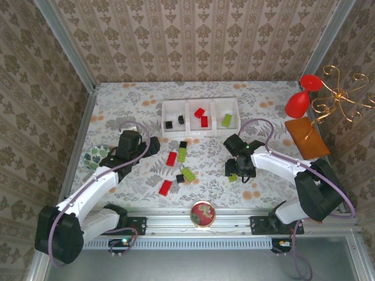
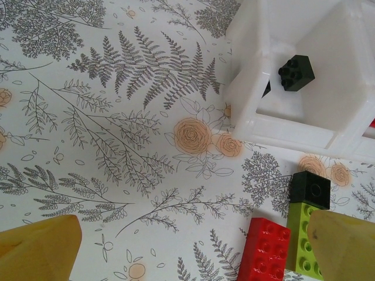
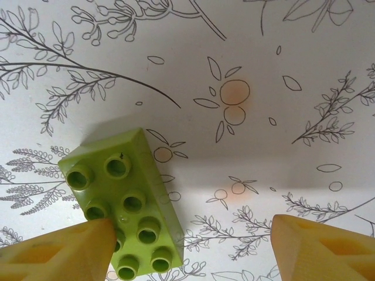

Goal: Sort the legos into containers by color
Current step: Pick up the lego from the bottom-center of the table.

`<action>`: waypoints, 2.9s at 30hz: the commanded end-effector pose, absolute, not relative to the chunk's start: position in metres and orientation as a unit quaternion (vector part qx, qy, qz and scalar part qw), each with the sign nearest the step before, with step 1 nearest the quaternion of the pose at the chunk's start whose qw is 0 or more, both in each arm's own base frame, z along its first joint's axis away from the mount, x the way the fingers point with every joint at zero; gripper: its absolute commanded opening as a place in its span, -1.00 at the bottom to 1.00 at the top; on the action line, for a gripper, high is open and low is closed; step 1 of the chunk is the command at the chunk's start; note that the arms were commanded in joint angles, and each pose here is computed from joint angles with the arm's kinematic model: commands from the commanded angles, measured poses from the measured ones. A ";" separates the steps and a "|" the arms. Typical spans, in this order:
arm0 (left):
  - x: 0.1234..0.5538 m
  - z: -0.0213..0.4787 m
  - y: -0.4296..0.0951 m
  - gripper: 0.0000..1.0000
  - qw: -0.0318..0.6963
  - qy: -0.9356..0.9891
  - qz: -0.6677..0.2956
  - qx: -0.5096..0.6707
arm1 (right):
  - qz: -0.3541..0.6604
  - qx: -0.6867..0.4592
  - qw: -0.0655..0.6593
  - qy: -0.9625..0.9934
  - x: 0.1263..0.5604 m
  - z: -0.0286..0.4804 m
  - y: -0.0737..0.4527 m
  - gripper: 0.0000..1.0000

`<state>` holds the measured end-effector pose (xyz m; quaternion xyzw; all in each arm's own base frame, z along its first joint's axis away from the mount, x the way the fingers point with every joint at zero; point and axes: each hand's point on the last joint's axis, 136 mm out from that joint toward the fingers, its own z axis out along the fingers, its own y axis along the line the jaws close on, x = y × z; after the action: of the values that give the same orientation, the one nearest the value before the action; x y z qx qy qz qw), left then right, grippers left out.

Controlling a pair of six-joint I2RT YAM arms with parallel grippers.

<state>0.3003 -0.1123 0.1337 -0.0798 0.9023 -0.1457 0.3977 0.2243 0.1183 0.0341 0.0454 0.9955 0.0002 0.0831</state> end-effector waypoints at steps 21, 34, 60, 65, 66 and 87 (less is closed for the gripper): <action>0.302 0.128 -0.113 1.00 0.390 0.903 -0.154 -0.093 | 0.008 0.031 0.072 0.997 0.221 0.031 0.127 0.11; 0.303 0.128 -0.114 1.00 0.390 0.903 -0.156 -0.092 | 0.044 0.020 0.077 0.996 0.223 0.037 0.143 0.10; 0.304 0.128 -0.113 1.00 0.389 0.903 -0.157 -0.095 | 0.014 0.004 0.042 0.999 0.224 0.002 0.147 0.10; 0.303 0.127 -0.113 1.00 0.388 0.903 -0.157 -0.095 | 0.009 0.003 0.038 0.999 0.224 -0.003 0.147 -0.09; 0.303 0.127 -0.113 1.00 0.389 0.903 -0.157 -0.095 | 0.009 0.003 0.038 0.999 0.225 -0.003 0.148 -0.14; 0.303 0.126 -0.112 1.00 0.388 0.903 -0.157 -0.095 | 0.015 0.012 0.200 0.980 0.308 0.096 0.154 -0.48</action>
<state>0.3021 -0.1132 0.1301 -0.0836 0.9039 -0.1507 0.3916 0.2776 0.1566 0.0633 0.0085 0.9902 0.0201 0.1382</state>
